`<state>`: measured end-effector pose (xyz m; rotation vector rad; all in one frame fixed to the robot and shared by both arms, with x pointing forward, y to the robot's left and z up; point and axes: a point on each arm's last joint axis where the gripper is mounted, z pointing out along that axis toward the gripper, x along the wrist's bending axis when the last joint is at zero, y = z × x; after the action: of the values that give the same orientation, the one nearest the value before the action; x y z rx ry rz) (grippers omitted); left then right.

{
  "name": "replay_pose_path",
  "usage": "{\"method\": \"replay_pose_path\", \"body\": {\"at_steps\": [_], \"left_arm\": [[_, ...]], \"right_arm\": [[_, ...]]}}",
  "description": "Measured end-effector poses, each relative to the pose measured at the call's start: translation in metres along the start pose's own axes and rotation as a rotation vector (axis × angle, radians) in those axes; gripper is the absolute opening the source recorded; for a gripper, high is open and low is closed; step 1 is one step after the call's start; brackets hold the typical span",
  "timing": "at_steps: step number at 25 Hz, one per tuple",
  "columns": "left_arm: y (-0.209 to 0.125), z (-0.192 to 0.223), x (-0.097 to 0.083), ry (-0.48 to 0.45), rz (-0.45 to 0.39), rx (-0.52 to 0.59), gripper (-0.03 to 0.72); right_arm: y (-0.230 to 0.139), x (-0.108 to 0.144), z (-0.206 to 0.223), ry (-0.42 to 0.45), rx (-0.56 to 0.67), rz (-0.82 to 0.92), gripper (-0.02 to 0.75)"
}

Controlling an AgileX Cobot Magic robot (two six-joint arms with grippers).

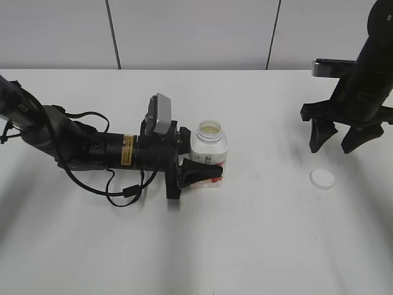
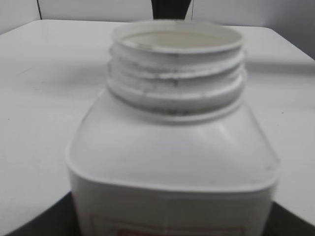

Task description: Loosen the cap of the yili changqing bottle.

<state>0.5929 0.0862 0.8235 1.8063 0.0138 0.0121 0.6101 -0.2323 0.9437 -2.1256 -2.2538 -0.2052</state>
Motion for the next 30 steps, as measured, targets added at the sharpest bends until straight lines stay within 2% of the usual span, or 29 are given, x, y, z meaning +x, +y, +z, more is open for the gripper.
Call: {"method": "replay_pose_path", "body": {"at_steps": [6, 10, 13, 22, 30], "left_arm": [[0.000, 0.000, 0.000, 0.000, 0.000, -0.001, 0.431], [0.000, 0.000, -0.001, -0.010, 0.005, 0.002, 0.558], [0.000, 0.000, -0.001, -0.012, 0.006, 0.002, 0.601], [0.004, -0.006, 0.003, 0.003, 0.015, -0.004, 0.606], [0.024, -0.012, 0.004, -0.013, 0.045, -0.005, 0.593]], "right_arm": [[0.000, 0.000, 0.000, 0.000, 0.004, 0.001, 0.503], [0.000, 0.000, 0.000, 0.000, 0.004, 0.000, 0.503], [0.000, 0.000, 0.000, 0.000, 0.004, -0.002, 0.503], [-0.001, 0.000, 0.000, 0.000, 0.007, -0.006, 0.503], [-0.001, 0.000, 0.000, 0.000, 0.011, -0.006, 0.503]]}}
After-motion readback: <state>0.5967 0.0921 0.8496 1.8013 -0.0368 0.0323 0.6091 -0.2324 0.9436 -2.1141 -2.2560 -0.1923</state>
